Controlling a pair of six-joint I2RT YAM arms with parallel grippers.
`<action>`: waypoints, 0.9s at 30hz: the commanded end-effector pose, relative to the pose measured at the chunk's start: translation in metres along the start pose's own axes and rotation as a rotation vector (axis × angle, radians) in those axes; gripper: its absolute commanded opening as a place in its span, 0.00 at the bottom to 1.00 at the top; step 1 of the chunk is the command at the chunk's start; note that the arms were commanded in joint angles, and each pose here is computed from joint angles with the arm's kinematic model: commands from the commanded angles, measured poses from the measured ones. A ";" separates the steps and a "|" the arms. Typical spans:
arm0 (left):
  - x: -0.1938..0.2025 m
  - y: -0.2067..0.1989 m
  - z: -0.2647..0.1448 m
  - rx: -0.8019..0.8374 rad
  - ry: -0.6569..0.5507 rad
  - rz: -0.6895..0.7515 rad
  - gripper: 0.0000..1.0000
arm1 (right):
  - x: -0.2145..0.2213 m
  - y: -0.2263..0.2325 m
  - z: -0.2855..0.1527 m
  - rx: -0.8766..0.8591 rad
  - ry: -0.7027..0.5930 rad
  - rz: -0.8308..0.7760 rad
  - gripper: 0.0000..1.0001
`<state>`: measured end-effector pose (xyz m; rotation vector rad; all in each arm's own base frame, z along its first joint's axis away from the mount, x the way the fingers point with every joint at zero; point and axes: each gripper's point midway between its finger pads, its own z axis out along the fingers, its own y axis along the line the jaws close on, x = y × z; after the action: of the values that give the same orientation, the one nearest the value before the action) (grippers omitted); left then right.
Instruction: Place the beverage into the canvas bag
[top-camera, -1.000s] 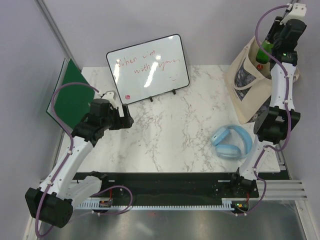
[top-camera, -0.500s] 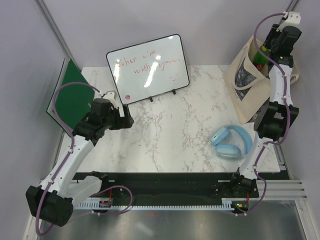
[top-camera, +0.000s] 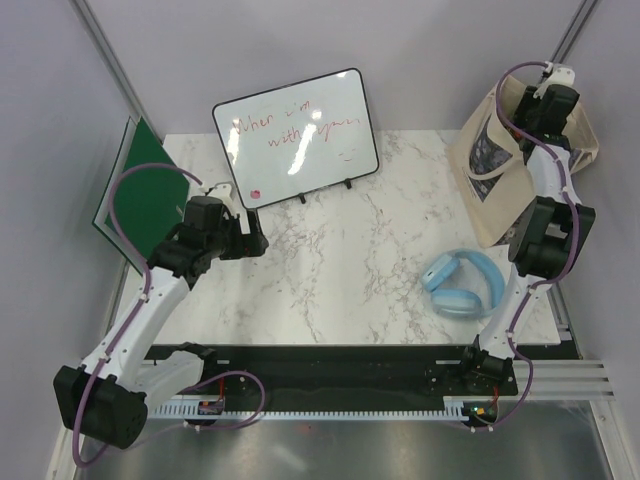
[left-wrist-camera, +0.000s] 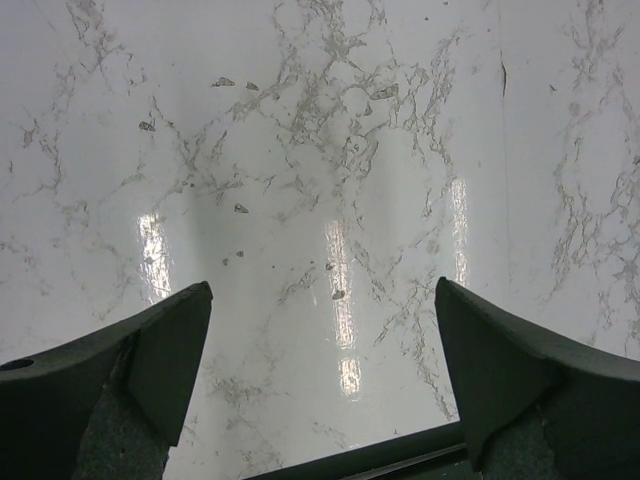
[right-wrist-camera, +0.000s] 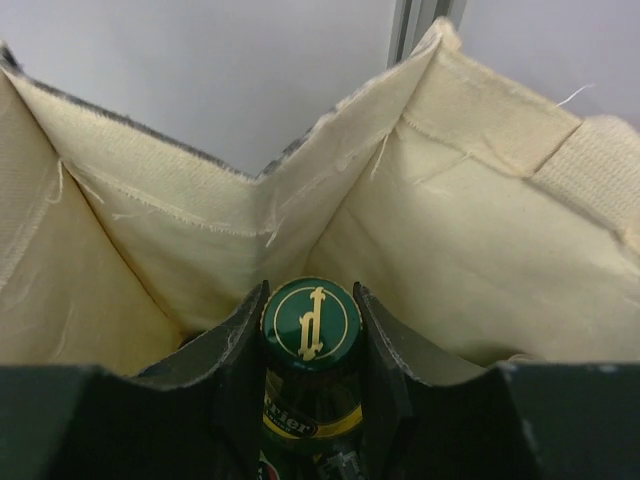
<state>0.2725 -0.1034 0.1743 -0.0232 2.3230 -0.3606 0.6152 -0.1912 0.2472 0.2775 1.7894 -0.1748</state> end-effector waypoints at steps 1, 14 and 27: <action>-0.010 -0.003 0.001 0.012 -0.032 0.039 1.00 | -0.109 0.000 -0.020 -0.027 -0.328 0.000 0.00; -0.009 -0.002 0.002 0.010 -0.026 0.038 1.00 | -0.087 -0.024 -0.014 -0.123 -0.238 -0.024 0.00; -0.008 -0.003 0.003 0.017 -0.020 0.039 1.00 | -0.029 -0.019 -0.007 -0.165 -0.114 -0.029 0.00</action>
<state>0.2734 -0.1037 0.1698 -0.0231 2.3393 -0.3563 0.6040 -0.2158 0.2358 0.2049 1.8095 -0.0668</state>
